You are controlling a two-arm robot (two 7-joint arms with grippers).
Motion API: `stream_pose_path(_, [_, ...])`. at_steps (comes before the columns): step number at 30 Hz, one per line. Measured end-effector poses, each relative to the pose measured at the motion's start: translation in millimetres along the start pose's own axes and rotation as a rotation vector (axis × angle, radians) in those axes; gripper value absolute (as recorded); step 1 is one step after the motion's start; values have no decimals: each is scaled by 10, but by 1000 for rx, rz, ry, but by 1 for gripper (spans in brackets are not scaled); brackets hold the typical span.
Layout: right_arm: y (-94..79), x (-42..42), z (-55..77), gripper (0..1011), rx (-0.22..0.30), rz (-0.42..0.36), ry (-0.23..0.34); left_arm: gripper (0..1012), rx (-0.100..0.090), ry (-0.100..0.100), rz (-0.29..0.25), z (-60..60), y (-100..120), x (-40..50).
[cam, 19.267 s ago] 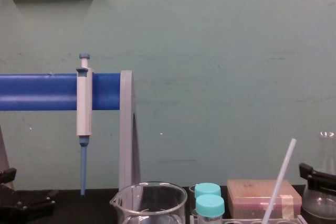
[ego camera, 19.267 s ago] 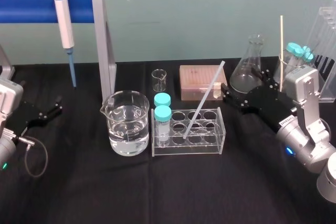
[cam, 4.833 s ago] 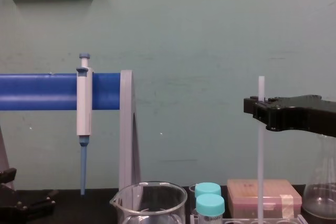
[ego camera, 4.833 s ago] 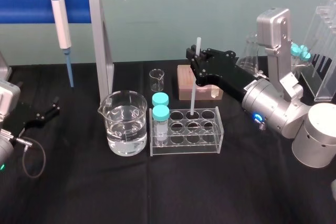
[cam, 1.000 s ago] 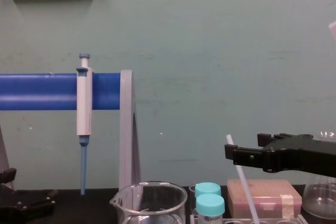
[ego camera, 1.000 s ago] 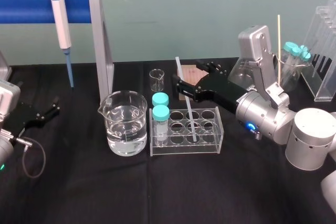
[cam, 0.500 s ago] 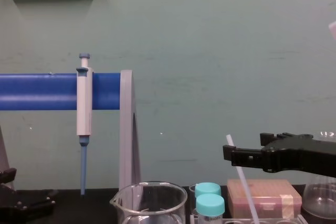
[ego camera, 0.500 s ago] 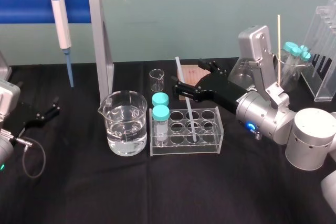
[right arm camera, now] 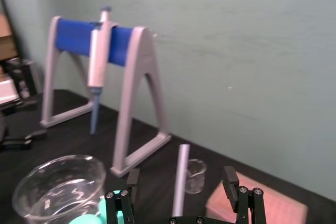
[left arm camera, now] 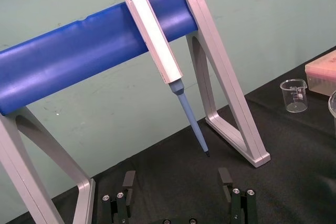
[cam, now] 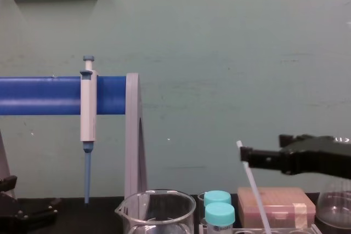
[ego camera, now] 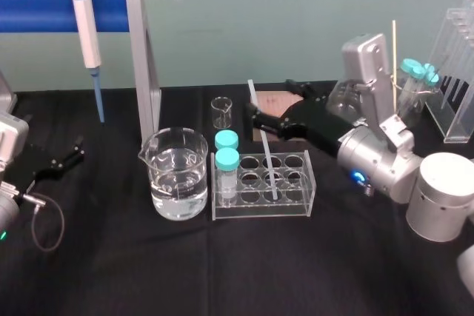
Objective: Pick up the stirring rod with one hand, then place it down.
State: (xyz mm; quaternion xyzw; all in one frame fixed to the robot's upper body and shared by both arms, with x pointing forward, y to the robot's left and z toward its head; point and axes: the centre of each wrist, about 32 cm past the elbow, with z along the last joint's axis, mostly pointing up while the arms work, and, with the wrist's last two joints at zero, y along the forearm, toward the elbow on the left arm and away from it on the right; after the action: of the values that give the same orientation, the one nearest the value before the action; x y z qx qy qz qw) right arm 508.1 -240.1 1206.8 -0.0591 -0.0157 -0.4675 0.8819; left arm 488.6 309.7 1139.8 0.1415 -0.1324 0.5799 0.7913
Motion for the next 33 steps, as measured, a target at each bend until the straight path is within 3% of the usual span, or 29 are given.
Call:
stream_pose_path(9, [-285,16,55,1003,34,-154,6,1000,0,0,0,0,0,0])
stream_pose_path(16, [-480,-4,5,1003,-15,-223,36,1000,0,0,0,0,0,0])
stream_pose_path(23, [-570,-20,-72,1003,-77,-262,51,1000,0,0,0,0,0,0])
stream_pose_path(33, [-584,-17,-97,1003,-94,-271,50,1000,0,0,0,0,0,0])
